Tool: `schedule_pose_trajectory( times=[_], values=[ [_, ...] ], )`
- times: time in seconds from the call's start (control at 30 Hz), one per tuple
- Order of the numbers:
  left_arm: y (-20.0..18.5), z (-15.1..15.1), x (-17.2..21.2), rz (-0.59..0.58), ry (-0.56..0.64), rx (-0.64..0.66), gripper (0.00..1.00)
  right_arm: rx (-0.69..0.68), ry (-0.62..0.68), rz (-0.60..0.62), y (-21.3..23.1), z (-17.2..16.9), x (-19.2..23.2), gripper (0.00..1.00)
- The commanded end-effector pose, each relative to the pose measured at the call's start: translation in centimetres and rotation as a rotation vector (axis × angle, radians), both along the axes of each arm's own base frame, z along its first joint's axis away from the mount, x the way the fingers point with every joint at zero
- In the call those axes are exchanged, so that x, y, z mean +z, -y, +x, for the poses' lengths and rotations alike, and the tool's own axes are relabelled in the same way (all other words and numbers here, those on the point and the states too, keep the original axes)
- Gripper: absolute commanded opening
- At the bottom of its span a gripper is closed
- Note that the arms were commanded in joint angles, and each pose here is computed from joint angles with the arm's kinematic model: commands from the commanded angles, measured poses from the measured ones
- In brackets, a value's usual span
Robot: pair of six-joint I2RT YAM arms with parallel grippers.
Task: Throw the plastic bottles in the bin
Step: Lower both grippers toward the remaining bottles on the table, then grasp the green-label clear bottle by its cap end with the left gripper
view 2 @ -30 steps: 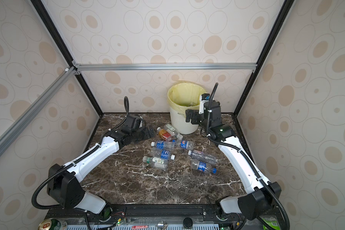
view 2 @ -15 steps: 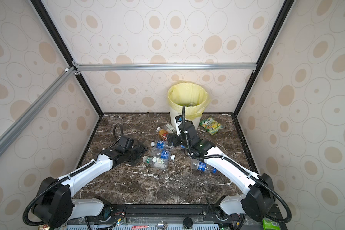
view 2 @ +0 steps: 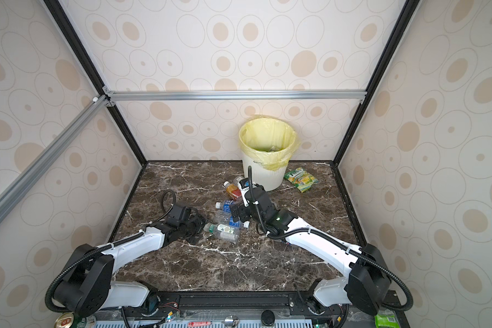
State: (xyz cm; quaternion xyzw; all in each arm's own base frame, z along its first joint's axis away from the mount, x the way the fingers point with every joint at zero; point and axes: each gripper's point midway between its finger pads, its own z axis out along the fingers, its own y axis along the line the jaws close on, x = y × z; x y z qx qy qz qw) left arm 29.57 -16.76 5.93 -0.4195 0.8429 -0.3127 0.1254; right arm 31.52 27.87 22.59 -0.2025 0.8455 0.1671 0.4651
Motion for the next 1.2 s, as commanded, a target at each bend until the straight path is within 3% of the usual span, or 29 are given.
schedule_pose_trajectory(
  times=[0.0,0.73,1.17],
  values=[
    [0.0,1.0,0.0,-0.042,0.002,0.059,0.79,-0.010,0.005,0.002,-0.2,-0.1,-0.2,1.00],
    [0.4,0.5,-2.9,-0.065,-0.061,0.062,0.62,-0.061,0.016,-0.015,0.5,0.5,-1.0,1.00],
    [0.7,0.7,-4.2,-0.062,-0.069,0.043,0.40,-0.050,0.005,-0.024,0.3,0.5,-1.5,1.00]
  ],
)
